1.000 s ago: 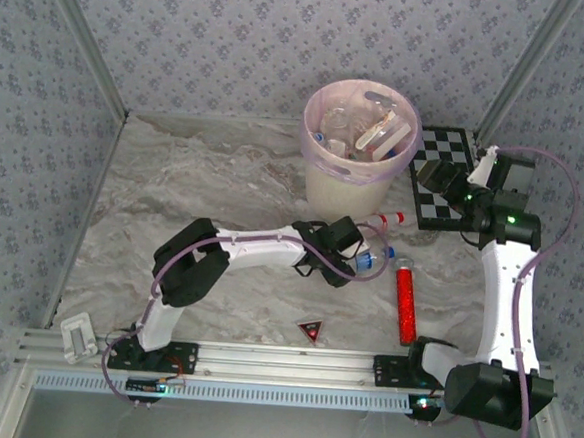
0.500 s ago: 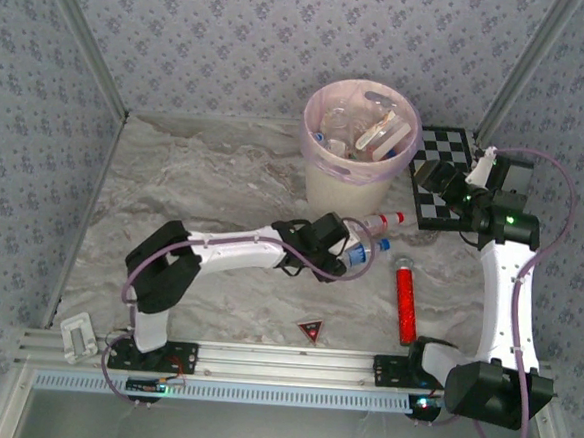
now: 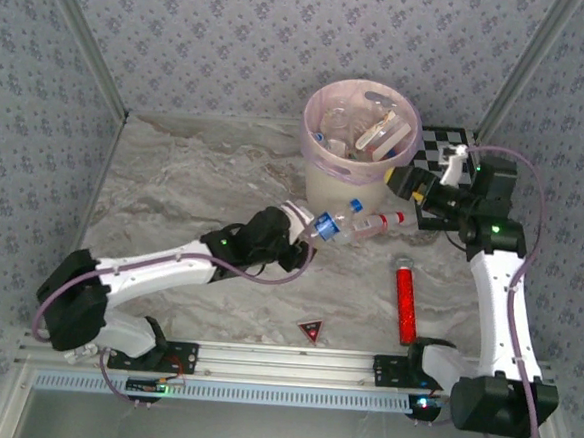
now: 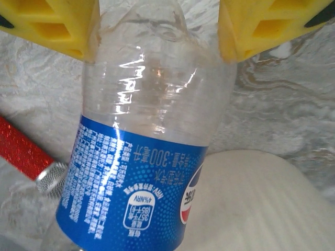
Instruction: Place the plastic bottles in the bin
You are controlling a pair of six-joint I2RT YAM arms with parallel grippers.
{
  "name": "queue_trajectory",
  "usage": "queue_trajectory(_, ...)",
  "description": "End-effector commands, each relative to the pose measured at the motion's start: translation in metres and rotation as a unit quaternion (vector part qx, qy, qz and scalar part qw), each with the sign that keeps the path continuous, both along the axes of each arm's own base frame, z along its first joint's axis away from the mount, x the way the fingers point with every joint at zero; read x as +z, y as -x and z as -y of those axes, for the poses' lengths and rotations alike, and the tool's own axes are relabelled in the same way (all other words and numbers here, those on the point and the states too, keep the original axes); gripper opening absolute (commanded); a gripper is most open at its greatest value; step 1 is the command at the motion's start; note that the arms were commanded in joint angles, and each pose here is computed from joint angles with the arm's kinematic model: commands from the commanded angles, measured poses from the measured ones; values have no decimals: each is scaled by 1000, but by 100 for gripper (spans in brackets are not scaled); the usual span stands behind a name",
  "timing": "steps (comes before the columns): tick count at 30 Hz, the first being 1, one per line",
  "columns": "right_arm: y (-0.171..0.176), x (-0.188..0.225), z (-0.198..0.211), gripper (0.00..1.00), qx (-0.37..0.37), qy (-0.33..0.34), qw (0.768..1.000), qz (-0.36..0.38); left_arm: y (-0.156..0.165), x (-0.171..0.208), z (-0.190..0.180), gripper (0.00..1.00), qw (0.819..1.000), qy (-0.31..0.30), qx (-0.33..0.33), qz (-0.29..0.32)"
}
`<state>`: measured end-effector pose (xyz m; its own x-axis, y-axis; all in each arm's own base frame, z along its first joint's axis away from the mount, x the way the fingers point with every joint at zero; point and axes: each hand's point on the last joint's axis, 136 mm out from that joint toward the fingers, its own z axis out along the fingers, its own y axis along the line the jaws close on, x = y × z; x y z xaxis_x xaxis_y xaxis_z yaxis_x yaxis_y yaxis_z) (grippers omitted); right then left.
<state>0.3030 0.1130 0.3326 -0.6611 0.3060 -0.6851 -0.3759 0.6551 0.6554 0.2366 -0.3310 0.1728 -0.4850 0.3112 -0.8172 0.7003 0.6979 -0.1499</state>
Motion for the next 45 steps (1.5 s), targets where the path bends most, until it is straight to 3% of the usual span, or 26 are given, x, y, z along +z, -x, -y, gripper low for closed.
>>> queue_trajectory(1,19,15,-34,95,64,1,996,68,-4,35,-11,28,995,94,34,28)
queue_trajectory(6,27,-6,-78,87,106,7,991,77,-13,67,-50,32,973,194,114,44)
queue_trajectory(11,25,-14,-121,78,157,-15,985,72,-27,89,-61,34,957,247,151,11)
queue_trajectory(14,25,-10,-144,78,178,-24,980,86,-28,101,-52,34,948,285,143,0)
queue_trajectory(19,13,-16,-165,89,183,-16,980,82,-25,116,-41,34,941,317,115,-12)
queue_trajectory(23,2,-15,-171,88,179,-19,980,86,-16,121,-34,35,943,323,84,-14)
queue_trajectory(27,-4,-6,-176,74,183,-24,978,95,-12,119,-27,35,944,322,66,-22)
queue_trajectory(31,-6,-3,-177,68,187,-18,977,100,-8,119,-21,37,947,317,49,-23)
queue_trajectory(35,-4,1,-176,54,192,-14,976,100,-9,116,-21,40,948,313,54,-26)
queue_trajectory(37,-2,6,-174,50,192,-6,976,105,-10,117,-23,48,948,312,59,-23)
queue_trajectory(41,-4,37,-163,47,184,24,972,146,-11,118,-32,82,954,292,73,-9)
queue_trajectory(45,-20,82,-123,44,102,110,970,193,-10,112,-51,92,959,264,103,0)
